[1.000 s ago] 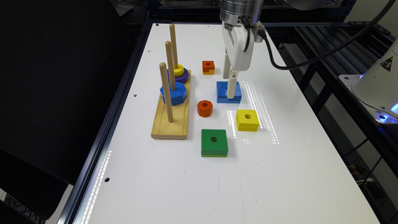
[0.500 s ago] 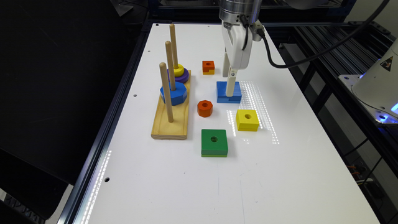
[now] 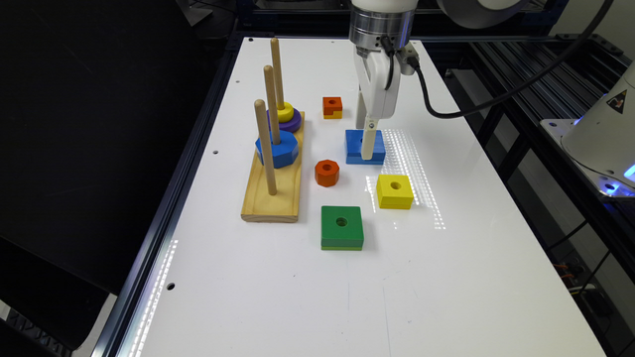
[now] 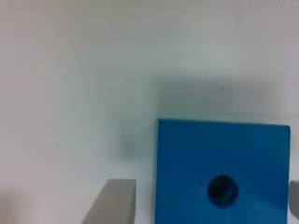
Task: Pick up blue block.
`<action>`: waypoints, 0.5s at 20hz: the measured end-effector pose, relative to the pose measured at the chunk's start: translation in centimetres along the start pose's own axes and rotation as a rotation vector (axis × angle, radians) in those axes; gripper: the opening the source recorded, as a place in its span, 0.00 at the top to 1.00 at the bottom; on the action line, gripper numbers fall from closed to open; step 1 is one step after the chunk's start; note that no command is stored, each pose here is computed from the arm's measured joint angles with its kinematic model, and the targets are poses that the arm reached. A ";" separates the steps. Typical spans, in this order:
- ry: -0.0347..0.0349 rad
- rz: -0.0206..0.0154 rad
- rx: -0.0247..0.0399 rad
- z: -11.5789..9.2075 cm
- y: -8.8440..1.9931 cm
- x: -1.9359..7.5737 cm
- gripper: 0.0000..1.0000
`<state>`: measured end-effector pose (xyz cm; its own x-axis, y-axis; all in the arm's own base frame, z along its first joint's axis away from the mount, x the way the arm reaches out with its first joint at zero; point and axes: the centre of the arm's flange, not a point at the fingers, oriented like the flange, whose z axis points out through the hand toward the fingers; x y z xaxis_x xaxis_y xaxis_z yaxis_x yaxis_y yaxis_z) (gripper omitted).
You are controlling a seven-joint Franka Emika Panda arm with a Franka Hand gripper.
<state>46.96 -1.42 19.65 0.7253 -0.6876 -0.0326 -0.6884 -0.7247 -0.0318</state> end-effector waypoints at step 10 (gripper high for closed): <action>-0.0034 -0.0061 0.0020 0.1 -0.6 -0.44 0.00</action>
<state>47.06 -0.67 19.56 0.7295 -0.6830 -0.0357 -0.6839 -0.7287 -0.0340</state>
